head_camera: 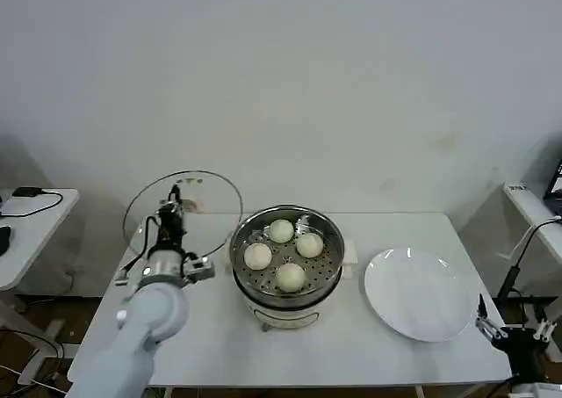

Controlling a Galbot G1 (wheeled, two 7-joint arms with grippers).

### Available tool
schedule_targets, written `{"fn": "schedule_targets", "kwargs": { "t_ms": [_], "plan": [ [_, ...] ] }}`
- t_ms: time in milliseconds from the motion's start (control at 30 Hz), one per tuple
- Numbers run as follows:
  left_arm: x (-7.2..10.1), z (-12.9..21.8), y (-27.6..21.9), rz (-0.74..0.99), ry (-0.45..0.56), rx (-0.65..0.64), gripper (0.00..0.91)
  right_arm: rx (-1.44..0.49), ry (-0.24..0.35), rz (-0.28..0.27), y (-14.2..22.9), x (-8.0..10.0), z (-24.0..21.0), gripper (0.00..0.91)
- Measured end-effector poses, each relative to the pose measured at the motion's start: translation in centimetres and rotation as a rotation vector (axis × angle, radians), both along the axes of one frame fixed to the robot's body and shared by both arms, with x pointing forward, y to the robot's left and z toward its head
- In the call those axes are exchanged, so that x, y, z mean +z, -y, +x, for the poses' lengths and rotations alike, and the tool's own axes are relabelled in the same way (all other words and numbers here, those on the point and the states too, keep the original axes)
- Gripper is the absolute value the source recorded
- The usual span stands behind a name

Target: Take steamed baozi put them in steamer then cover it.

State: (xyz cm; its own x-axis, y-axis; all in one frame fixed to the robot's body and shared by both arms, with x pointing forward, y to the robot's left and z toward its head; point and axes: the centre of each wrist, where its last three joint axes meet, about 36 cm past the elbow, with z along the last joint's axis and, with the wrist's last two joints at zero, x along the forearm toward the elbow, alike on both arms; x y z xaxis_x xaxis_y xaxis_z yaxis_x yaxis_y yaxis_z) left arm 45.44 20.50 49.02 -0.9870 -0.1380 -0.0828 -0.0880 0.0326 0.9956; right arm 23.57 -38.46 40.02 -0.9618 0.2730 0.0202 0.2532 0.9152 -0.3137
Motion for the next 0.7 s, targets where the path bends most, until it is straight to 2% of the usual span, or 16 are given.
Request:
{"fn": "schedule_targets", "kwargs": {
  "t_ms": [400,700],
  "plan": [
    [-0.6,0.3,8.3,-0.059,-0.051,-0.052,0.0,0.013,-0.016,0.003,-0.8,-0.7,0.9,0.907],
    [-1.3,-0.5,12.0,-0.067,-0.06,-0.065,0.0,0.021,-0.03,0.004,-1.5,-1.2,1.1,0.907]
  ]
}}
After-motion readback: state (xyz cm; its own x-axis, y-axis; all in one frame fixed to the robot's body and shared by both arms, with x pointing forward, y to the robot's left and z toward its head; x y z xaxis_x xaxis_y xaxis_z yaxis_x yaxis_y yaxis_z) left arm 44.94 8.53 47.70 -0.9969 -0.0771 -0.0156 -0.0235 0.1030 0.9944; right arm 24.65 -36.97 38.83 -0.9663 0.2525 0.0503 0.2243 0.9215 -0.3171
